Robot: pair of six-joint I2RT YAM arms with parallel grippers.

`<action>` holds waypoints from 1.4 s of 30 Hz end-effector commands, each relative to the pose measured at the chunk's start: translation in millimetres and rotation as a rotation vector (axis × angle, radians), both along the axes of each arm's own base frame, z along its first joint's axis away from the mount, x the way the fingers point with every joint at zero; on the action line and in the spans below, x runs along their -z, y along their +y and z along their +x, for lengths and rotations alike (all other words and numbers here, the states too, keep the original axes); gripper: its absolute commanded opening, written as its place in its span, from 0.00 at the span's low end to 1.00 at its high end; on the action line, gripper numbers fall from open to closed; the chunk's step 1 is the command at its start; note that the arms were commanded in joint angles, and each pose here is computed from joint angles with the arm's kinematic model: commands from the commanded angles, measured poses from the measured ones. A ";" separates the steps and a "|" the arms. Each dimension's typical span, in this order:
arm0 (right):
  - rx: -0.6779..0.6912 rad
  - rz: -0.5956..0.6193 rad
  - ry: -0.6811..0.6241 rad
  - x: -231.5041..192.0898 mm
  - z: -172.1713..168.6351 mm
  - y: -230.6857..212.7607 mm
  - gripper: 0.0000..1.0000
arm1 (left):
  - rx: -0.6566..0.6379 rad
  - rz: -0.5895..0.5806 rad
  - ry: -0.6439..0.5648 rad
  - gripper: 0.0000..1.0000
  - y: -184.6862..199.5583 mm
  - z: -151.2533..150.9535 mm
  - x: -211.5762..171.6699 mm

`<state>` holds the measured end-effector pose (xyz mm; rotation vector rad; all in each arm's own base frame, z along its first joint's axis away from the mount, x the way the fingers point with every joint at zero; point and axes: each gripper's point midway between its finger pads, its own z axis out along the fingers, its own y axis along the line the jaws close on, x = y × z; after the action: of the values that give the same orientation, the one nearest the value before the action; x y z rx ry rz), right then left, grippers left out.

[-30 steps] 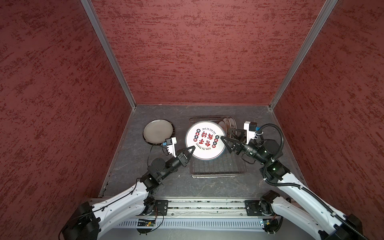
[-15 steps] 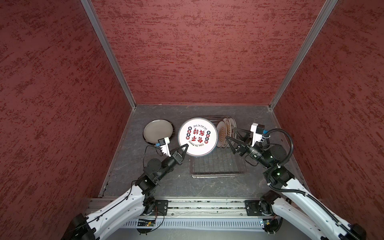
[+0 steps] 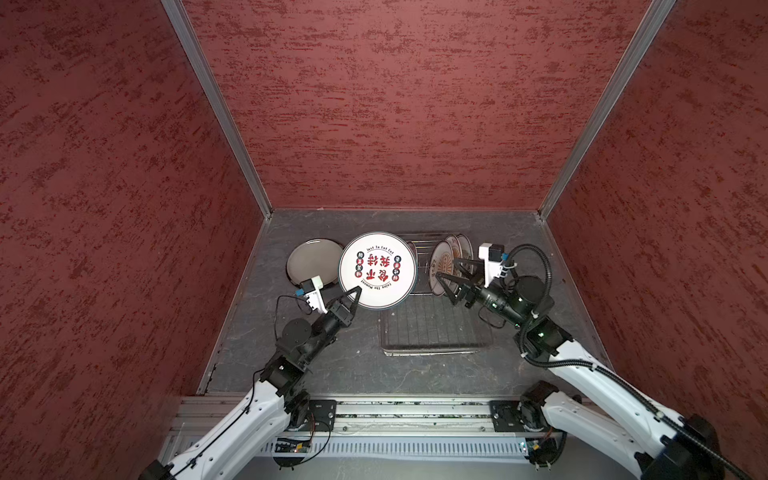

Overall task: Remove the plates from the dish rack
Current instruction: 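Carry the printed plate toward the stack with the left while the right returns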

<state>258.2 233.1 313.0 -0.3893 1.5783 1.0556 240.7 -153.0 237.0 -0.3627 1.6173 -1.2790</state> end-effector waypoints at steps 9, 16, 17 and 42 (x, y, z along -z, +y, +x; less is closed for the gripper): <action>-0.019 -0.081 -0.038 -4.9 2.1 33.2 0.99 | -0.071 -0.026 0.026 0.00 23.7 0.7 1.6; 0.005 -0.121 -0.041 4.1 5.1 50.5 0.99 | -0.114 -0.012 0.064 0.00 36.6 0.0 10.2; 0.004 -0.122 -0.042 6.2 4.7 53.3 0.99 | -0.128 -0.009 0.070 0.00 39.9 0.1 11.7; 0.006 -0.249 -0.061 41.3 18.4 113.8 0.99 | -0.230 -0.011 0.257 0.00 83.4 5.3 54.7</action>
<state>270.7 342.3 253.3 -0.5885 1.7164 0.8711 247.5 -71.0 176.7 -0.7197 1.7439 -1.0817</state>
